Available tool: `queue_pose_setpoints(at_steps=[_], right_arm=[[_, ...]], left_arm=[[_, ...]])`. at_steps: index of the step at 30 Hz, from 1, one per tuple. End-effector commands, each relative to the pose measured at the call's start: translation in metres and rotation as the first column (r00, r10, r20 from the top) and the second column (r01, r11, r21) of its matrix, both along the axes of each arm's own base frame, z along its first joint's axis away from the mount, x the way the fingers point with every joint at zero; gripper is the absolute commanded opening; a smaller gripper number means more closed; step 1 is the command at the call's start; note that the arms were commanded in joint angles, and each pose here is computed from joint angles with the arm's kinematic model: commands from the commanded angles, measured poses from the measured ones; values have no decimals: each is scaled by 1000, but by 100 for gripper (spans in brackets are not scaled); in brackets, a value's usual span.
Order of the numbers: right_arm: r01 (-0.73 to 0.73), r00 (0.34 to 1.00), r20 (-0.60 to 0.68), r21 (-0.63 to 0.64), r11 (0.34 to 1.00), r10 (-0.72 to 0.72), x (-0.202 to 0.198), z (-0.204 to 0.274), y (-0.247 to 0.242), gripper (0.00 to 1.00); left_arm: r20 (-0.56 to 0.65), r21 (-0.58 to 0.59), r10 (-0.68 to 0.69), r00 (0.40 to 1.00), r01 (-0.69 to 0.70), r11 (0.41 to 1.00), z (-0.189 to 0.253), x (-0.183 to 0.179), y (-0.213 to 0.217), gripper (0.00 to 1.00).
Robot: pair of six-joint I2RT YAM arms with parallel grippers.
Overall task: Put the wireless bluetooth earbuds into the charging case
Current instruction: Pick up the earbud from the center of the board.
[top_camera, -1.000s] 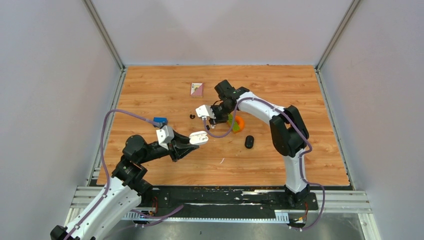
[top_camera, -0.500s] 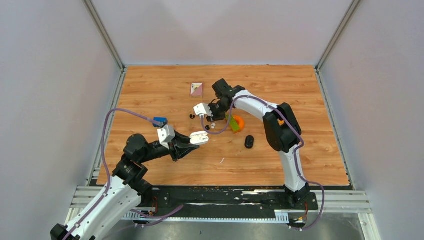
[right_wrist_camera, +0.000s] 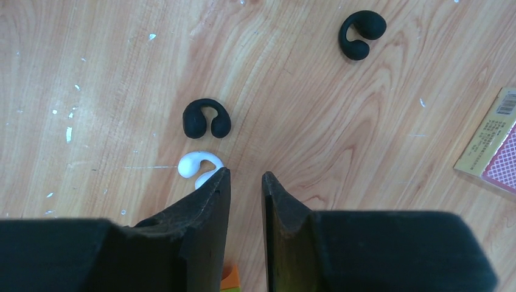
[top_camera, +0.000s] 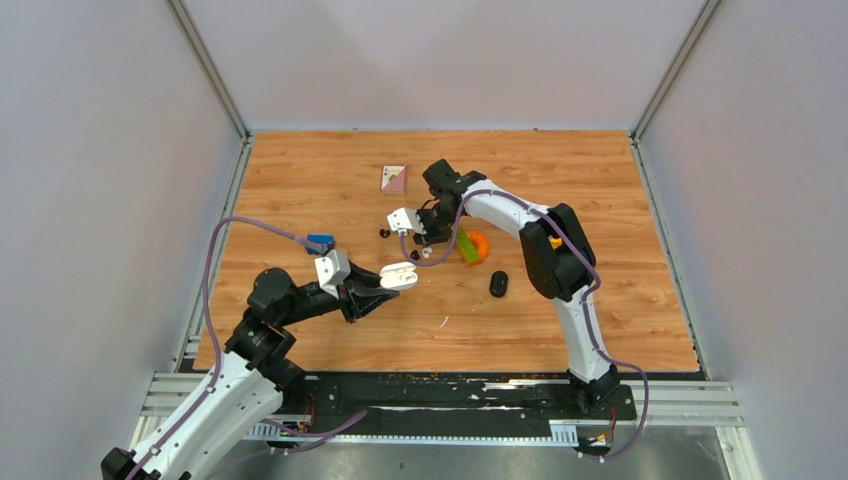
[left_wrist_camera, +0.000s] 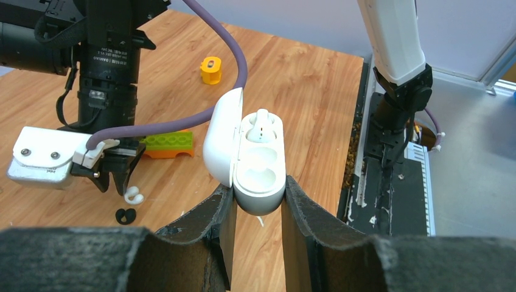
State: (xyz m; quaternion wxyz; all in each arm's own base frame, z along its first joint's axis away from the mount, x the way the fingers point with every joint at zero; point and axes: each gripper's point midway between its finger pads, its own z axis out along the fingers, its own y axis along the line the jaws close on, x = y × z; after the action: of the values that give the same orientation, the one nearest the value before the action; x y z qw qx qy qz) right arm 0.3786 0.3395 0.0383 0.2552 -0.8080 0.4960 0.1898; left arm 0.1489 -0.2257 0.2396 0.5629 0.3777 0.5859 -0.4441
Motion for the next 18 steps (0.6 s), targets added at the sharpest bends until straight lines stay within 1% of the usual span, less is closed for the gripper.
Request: queue_pose_setpoints(at_steps=[1,13,18], right_arm=[[-17,1000,-12,-9,1000,17,-4,8,-3,27],[-24,998,-54,-62,998,20,-17,6,-17,27],[-41,995,-99,-88,995,32,-27,5,-23,27]], left_arm=[[36,-24,-7,999,8,1000,11,-2,0,0],[37,-24,-3,999,4,1000,11,-1,0,0],[38,-24,-3,999,4,1000,11,-1,0,0]])
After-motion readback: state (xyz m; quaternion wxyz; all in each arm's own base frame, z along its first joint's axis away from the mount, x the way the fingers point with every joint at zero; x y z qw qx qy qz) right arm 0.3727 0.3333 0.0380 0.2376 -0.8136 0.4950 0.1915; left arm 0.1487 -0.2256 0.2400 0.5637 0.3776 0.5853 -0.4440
